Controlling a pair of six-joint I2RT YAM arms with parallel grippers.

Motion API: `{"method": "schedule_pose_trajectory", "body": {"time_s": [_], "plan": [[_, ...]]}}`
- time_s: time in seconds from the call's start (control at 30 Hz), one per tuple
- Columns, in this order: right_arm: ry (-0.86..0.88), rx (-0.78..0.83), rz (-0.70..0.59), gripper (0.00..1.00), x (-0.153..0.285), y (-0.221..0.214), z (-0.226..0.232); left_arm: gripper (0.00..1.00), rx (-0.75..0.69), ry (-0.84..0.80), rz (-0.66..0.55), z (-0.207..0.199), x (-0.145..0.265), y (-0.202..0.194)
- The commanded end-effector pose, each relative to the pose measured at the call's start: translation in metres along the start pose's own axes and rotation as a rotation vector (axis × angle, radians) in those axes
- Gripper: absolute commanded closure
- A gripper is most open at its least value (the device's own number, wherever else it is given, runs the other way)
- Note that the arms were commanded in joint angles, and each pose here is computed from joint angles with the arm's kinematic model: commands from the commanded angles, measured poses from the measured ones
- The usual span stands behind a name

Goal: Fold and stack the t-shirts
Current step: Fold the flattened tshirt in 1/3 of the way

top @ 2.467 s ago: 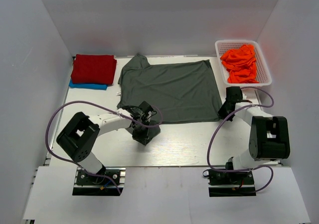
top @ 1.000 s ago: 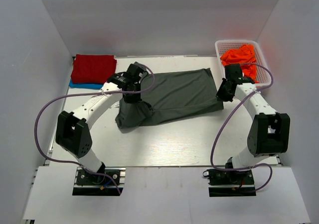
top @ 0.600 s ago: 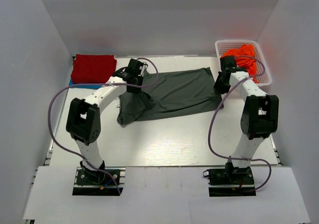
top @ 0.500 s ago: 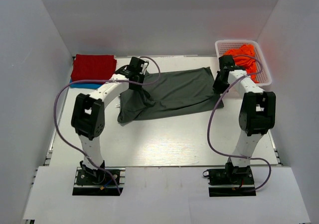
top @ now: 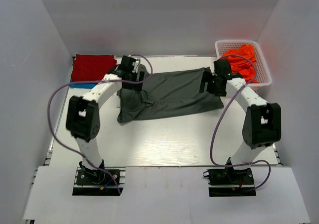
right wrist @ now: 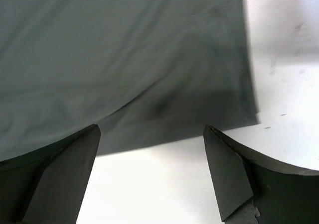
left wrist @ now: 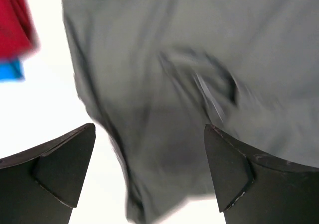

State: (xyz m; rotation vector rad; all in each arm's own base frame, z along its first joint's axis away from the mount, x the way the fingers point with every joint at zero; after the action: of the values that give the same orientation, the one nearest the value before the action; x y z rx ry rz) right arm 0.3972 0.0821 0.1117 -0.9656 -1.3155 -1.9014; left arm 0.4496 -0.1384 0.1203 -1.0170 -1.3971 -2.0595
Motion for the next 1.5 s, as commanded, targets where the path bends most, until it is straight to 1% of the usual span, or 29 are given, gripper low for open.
{"method": "schedule_pose_trajectory", "body": {"time_s": [0.0, 0.03, 0.1, 0.13, 0.23, 0.27, 0.33, 0.37, 0.43, 0.47, 0.53, 0.73, 0.8, 0.83, 0.87, 0.9, 0.93, 0.97, 1.0, 1.07, 1.1, 1.2, 1.23, 1.33, 1.47], "plan": [[0.077, 0.013, -0.030, 0.10, 0.009, -0.009, 0.011, 0.00, 0.134, -0.178, -0.092, -0.023, 0.045, -0.003], [0.073, 0.011, -0.033, 0.10, 0.008, -0.011, 0.010, 0.00, 0.130, -0.231, -0.058, -0.036, 0.039, -0.025], [0.051, 0.008, -0.008, 0.10, 0.003, -0.023, 0.003, 0.00, 0.114, -0.287, -0.054, -0.046, 0.038, -0.035], [0.046, 0.007, -0.004, 0.10, 0.001, -0.026, 0.002, 0.02, 0.113, -0.289, -0.028, -0.048, 0.032, -0.043], [0.039, 0.007, 0.018, 0.10, -0.005, -0.036, -0.003, 0.07, 0.109, -0.220, 0.039, -0.040, 0.017, -0.058], [0.041, 0.008, 0.022, 0.10, -0.007, -0.038, -0.003, 0.09, 0.115, -0.203, 0.073, -0.037, 0.006, -0.067], [0.036, 0.004, 0.031, 0.10, -0.012, -0.038, -0.005, 0.10, 0.119, -0.157, 0.103, -0.027, -0.001, -0.070], [0.029, 0.007, 0.041, 0.10, -0.016, -0.041, -0.006, 0.12, 0.124, -0.149, 0.135, -0.028, -0.005, -0.078], [0.014, 0.006, 0.049, 0.10, -0.021, -0.043, -0.009, 0.14, 0.130, -0.156, 0.159, -0.028, -0.011, -0.084], [0.011, 0.001, 0.052, 0.10, -0.023, -0.043, -0.009, 0.17, 0.131, -0.166, 0.158, -0.029, -0.011, -0.084], [0.001, -0.004, 0.053, 0.10, -0.027, -0.042, -0.011, 0.17, 0.127, -0.156, 0.189, -0.029, -0.016, -0.092], [-0.021, -0.004, 0.088, 0.10, -0.037, -0.051, -0.015, 0.18, 0.146, -0.076, 0.211, -0.015, -0.015, -0.100], [-0.031, -0.005, 0.097, 0.10, -0.041, -0.053, -0.017, 0.18, 0.150, -0.075, 0.182, -0.014, -0.014, -0.094], [-0.038, -0.003, 0.101, 0.10, -0.041, -0.055, -0.019, 0.18, 0.150, -0.092, 0.192, -0.017, -0.014, -0.099], [-0.040, -0.007, 0.095, 0.10, -0.041, -0.053, -0.020, 0.20, 0.151, -0.091, 0.180, -0.017, -0.015, -0.096], [-0.044, -0.001, 0.103, 0.10, -0.042, -0.055, -0.020, 0.23, 0.151, -0.107, 0.193, -0.020, -0.016, -0.097], [-0.053, -0.001, 0.101, 0.10, -0.041, -0.055, -0.022, 0.32, 0.169, -0.132, 0.211, -0.023, -0.020, -0.101], [-0.059, -0.003, 0.103, 0.10, -0.041, -0.056, -0.023, 0.38, 0.169, -0.132, 0.211, -0.022, -0.019, -0.096], [-0.062, -0.003, 0.103, 0.10, -0.041, -0.056, -0.024, 0.50, 0.183, -0.143, 0.224, -0.025, -0.018, -0.098], [-0.068, -0.006, 0.103, 0.10, -0.042, -0.056, -0.025, 0.62, 0.183, -0.153, 0.232, -0.026, -0.017, -0.100], [-0.068, -0.002, 0.109, 0.10, -0.041, -0.057, -0.025, 0.73, 0.191, -0.141, 0.232, -0.025, -0.014, -0.101], [-0.070, 0.000, 0.111, 0.10, -0.042, -0.058, -0.026, 0.91, 0.203, -0.112, 0.193, -0.018, -0.004, -0.090], [-0.068, -0.001, 0.110, 0.10, -0.042, -0.058, -0.025, 1.00, 0.212, -0.097, 0.185, -0.015, -0.002, -0.088], [-0.067, -0.005, 0.114, 0.10, -0.042, -0.060, -0.025, 1.00, 0.218, -0.055, 0.178, -0.005, -0.001, -0.087], [-0.069, -0.001, 0.110, 0.10, -0.041, -0.058, -0.026, 1.00, 0.209, -0.050, 0.149, 0.000, -0.006, -0.085]]}}
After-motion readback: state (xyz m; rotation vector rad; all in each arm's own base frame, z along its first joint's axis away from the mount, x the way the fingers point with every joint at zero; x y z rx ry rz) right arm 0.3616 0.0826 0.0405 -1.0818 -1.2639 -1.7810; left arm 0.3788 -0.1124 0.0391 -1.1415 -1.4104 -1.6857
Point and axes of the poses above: each gripper's point midway between its finger pads, its own x axis back along the fingers, its own z axis along the line the jaws close on, y = z × x, the point moved 1 cm from there along x, back along the fingers, and after that the axes turned 9 degrees about -x, right-handed, at the moved point
